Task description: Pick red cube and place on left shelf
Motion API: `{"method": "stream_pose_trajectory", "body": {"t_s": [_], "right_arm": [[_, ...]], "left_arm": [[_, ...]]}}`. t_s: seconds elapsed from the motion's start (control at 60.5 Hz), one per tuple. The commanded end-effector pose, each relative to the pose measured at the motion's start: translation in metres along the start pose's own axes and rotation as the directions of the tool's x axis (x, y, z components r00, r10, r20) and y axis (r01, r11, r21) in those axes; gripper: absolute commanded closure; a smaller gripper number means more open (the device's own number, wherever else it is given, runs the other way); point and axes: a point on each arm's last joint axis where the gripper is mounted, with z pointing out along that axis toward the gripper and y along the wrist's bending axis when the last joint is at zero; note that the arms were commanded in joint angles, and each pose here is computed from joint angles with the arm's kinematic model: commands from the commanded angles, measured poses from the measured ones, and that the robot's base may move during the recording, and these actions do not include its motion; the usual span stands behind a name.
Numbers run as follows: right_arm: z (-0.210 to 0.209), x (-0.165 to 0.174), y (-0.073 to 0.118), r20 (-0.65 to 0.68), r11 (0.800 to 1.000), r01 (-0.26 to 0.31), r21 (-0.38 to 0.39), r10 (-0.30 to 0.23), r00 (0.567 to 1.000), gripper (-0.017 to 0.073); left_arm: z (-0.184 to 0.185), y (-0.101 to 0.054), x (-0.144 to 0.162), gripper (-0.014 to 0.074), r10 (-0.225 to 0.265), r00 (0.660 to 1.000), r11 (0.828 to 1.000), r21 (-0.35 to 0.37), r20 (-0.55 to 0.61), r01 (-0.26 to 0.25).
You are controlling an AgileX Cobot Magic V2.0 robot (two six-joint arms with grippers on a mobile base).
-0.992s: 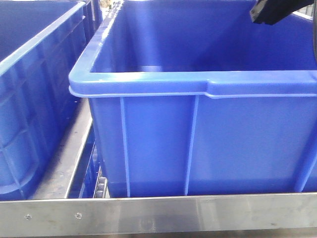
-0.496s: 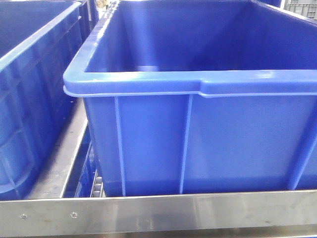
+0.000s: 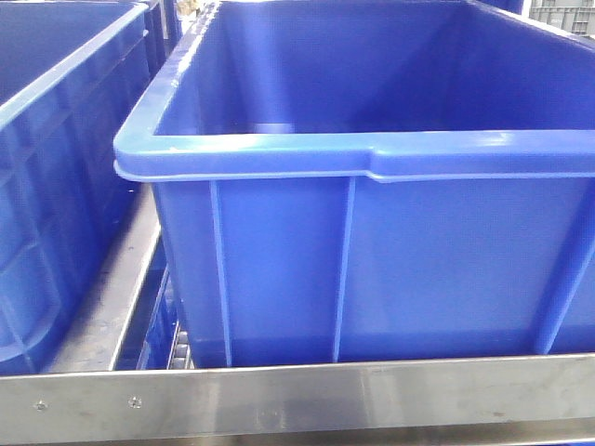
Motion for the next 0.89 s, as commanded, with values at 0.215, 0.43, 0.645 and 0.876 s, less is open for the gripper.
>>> {"method": "stream_pose_trajectory", "body": {"t_s": [0.215, 0.43, 0.645, 0.876], "right_arm": [[-0.035, 0.027, -0.008, 0.224, 0.996, -0.002, 0.084, -0.017, 0.974, 0.0537], [-0.045, 0.047, -0.010, 0.281, 0.995, -0.003, 0.100, -0.025, 0.959, 0.0537], [-0.048, 0.058, -0.010, 0.283, 0.994, -0.004, 0.111, -0.027, 0.959, 0.0537], [-0.048, 0.058, -0.010, 0.283, 0.994, -0.004, 0.111, -0.027, 0.959, 0.0537]], "left_arm": [[-0.001, 0.000, 0.000, 0.0492, 0.000, 0.997, 1.000, 0.002, 0.073, 0.000], [-0.001, 0.000, 0.000, 0.0492, 0.000, 0.997, 1.000, 0.002, 0.073, 0.000], [-0.001, 0.000, 0.000, 0.0492, 0.000, 0.997, 1.000, 0.002, 0.073, 0.000], [-0.001, 0.000, 0.000, 0.0492, 0.000, 0.997, 1.000, 0.002, 0.073, 0.000]]}}
